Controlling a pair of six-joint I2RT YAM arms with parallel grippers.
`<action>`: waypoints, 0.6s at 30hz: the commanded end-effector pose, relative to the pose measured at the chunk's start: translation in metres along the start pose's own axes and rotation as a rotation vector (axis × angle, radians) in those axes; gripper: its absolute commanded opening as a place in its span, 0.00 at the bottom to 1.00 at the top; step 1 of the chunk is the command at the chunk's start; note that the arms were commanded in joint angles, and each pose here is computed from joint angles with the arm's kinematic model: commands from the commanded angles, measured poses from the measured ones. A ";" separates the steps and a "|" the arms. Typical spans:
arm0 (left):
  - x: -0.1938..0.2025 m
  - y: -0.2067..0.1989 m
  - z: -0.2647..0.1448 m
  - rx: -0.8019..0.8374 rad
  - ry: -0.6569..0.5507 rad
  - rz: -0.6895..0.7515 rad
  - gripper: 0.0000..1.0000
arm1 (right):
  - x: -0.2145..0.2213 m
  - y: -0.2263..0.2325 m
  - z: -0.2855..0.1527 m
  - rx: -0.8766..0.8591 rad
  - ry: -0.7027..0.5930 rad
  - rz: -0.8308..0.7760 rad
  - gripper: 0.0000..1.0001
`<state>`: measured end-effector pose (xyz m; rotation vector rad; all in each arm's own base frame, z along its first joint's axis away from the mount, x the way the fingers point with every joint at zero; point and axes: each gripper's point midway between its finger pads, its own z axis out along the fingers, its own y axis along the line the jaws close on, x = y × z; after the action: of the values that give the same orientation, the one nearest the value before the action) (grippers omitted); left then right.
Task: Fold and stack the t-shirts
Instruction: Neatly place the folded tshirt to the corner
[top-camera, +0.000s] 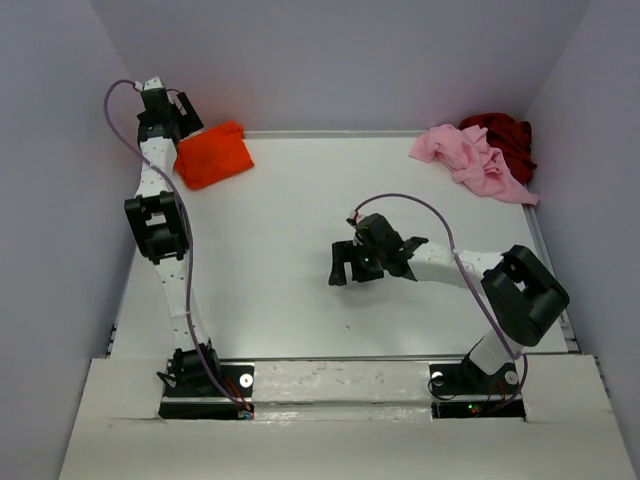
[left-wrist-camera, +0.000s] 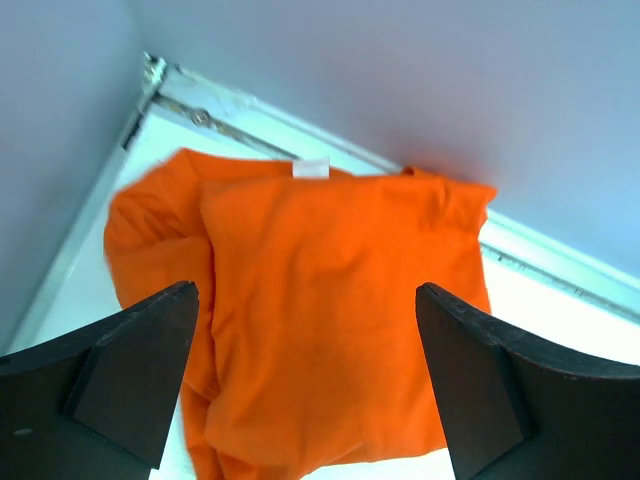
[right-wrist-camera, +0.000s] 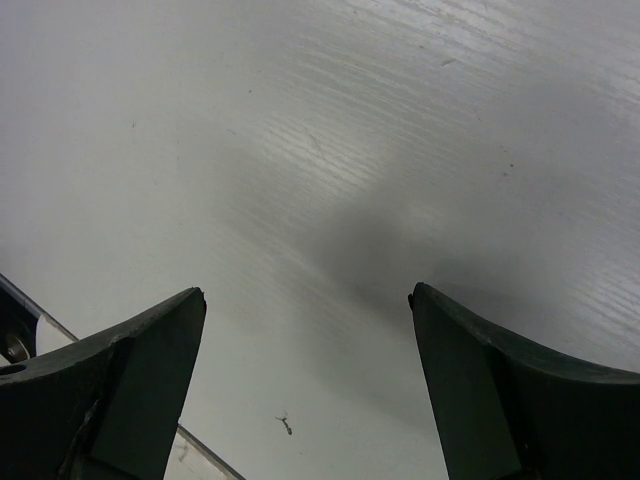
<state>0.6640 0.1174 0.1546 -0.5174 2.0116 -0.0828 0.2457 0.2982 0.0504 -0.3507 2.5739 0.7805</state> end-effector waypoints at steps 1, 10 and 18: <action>-0.076 -0.011 -0.051 -0.002 -0.165 0.014 0.99 | -0.017 0.021 0.000 -0.059 -0.050 -0.031 0.89; -0.017 -0.047 -0.021 0.138 -0.031 -0.051 0.99 | -0.014 0.023 0.006 -0.063 -0.035 -0.034 0.89; 0.053 -0.082 0.003 0.211 0.094 -0.113 0.99 | -0.014 0.021 0.010 -0.054 -0.032 -0.028 0.89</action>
<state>0.6713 0.0482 0.1418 -0.4893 2.0313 -0.2891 0.2401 0.3032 0.0430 -0.3756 2.5934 0.7844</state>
